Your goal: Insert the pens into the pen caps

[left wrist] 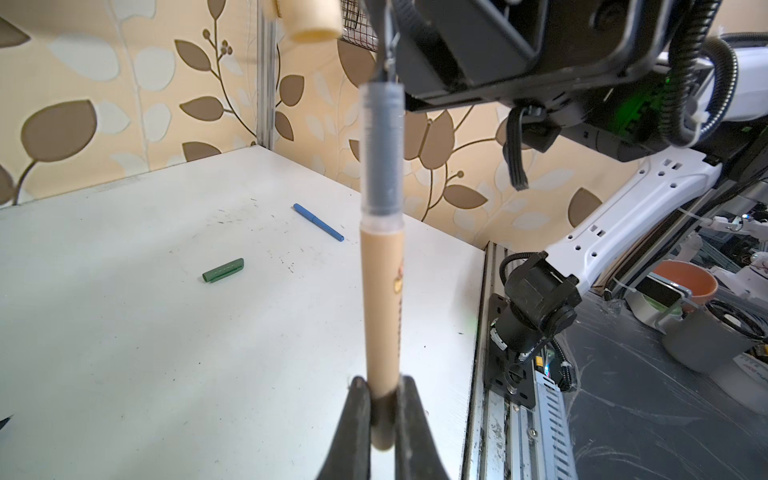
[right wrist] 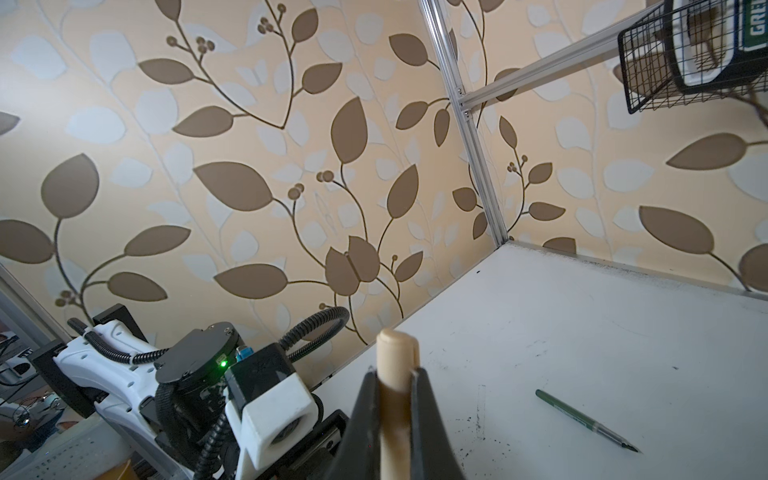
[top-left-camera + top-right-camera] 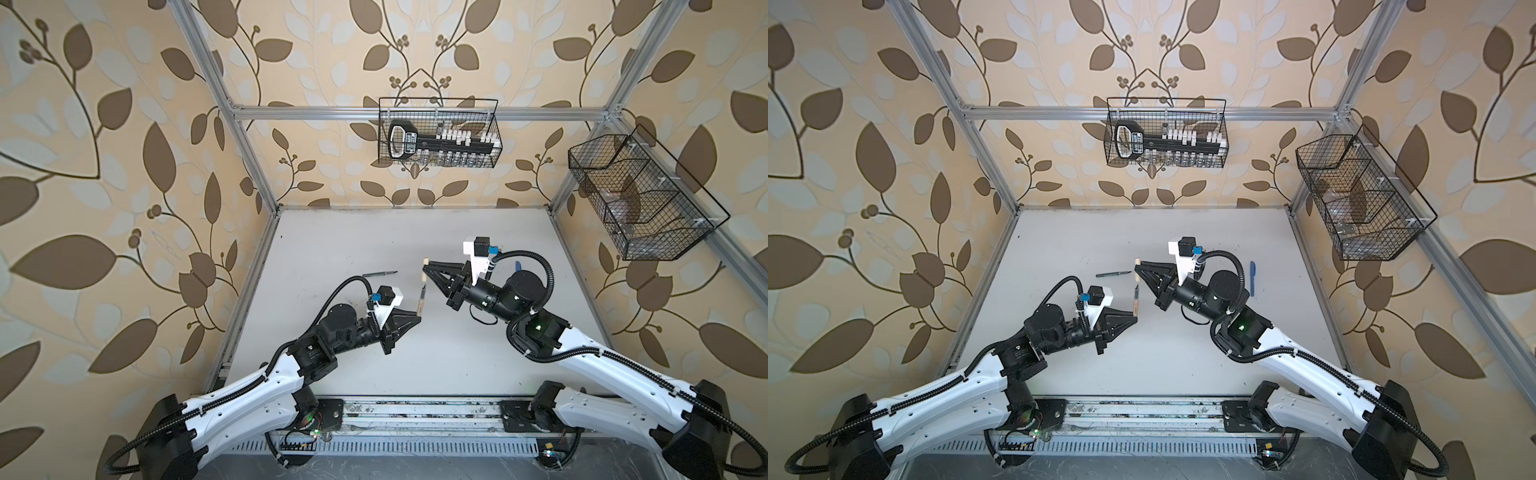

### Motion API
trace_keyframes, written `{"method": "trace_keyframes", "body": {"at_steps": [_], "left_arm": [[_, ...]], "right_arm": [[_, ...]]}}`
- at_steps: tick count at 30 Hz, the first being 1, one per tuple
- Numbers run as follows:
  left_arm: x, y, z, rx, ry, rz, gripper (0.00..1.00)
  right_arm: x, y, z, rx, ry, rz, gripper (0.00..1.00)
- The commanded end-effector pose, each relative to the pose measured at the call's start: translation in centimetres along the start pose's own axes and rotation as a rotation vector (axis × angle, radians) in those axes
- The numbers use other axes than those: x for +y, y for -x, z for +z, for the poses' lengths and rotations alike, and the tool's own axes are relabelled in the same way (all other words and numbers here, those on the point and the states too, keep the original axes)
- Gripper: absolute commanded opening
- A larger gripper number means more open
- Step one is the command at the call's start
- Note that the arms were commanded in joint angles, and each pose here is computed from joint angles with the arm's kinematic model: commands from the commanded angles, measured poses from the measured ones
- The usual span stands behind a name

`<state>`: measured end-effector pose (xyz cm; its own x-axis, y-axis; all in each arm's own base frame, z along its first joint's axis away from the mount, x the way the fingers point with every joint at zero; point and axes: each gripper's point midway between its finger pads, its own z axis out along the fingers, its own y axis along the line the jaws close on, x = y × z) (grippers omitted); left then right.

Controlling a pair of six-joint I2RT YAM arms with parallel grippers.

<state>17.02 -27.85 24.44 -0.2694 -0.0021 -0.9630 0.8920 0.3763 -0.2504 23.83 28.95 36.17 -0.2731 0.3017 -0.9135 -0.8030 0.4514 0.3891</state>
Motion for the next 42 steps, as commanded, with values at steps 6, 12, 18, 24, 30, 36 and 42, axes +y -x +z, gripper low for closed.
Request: {"method": "trace_keyframes", "body": {"at_steps": [6, 12, 18, 24, 30, 36, 42], "left_arm": [[0.0, 2.3, -0.4, -0.056, 0.012, 0.038, 0.00], [0.1, 1.9, -0.2, -0.041, 0.011, 0.035, 0.00], [0.1, 2.0, -0.2, -0.043, 0.009, 0.034, 0.00], [0.0, 2.0, -0.2, -0.044, 0.006, 0.032, 0.00], [0.0, 1.9, 0.0, -0.040, 0.003, 0.030, 0.00], [0.0, 2.0, -0.1, -0.043, 0.006, 0.032, 0.00], [0.0, 2.1, -0.4, -0.049, 0.012, 0.034, 0.00]], "right_arm": [[0.2, -0.2, -0.2, 0.004, 0.009, 0.005, 0.00], [0.8, 1.3, -0.7, -0.033, 0.026, 0.007, 0.00], [0.8, 2.7, -1.4, -0.066, 0.028, -0.009, 0.00], [1.0, 1.7, -1.1, -0.039, 0.038, -0.005, 0.00], [1.2, 0.6, -0.4, -0.022, 0.057, 0.018, 0.00], [0.9, -0.2, -0.3, 0.000, 0.039, 0.018, 0.00], [0.6, -0.9, -0.4, 0.015, 0.023, 0.020, 0.00]]}}
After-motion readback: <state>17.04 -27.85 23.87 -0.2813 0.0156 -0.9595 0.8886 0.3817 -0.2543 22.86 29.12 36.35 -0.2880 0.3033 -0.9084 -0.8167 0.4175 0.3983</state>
